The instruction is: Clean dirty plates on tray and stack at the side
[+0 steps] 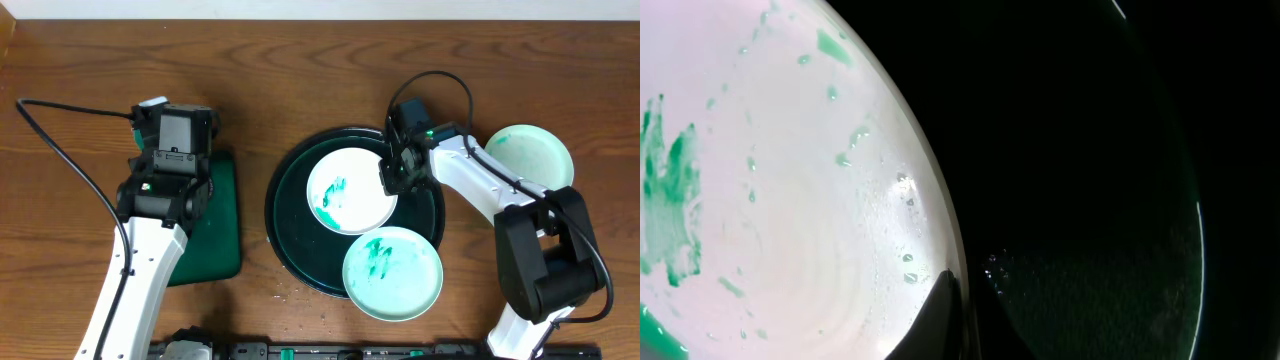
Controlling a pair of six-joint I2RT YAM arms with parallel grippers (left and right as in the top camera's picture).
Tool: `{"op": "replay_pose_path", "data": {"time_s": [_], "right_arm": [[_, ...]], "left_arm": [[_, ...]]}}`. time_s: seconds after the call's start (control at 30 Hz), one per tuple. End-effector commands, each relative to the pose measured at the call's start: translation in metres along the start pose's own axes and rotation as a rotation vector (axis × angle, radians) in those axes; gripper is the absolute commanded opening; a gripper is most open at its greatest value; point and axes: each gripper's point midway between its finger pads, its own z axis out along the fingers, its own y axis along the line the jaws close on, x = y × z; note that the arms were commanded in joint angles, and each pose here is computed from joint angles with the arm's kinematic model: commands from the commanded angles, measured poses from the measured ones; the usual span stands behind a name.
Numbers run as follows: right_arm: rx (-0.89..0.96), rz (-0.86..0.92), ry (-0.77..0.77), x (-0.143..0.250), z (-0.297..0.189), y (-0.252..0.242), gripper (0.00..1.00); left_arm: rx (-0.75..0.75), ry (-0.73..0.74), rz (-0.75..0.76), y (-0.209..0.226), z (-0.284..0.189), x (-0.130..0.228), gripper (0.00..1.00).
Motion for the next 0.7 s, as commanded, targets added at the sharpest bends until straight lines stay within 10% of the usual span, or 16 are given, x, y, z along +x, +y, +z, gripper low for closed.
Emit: {"op": "replay_pose_path", "data": {"time_s": [0.0, 0.37, 0.67], "right_arm": [[0.025, 0.005, 0.017, 0.005, 0.006, -0.004, 0.01], [0.027, 0.013, 0.022, 0.007, 0.006, -0.005, 0.01], [0.031, 0.014, 0.041, 0.011, 0.006, -0.005, 0.01]], "left_arm": [[-0.005, -0.009, -0.019, 0.002, -0.002, -0.001, 0.07], [-0.032, 0.206, -0.057, -0.006, 0.024, 0.045, 0.07], [0.244, 0.563, -0.090, -0.059, 0.038, 0.104, 0.07]]}}
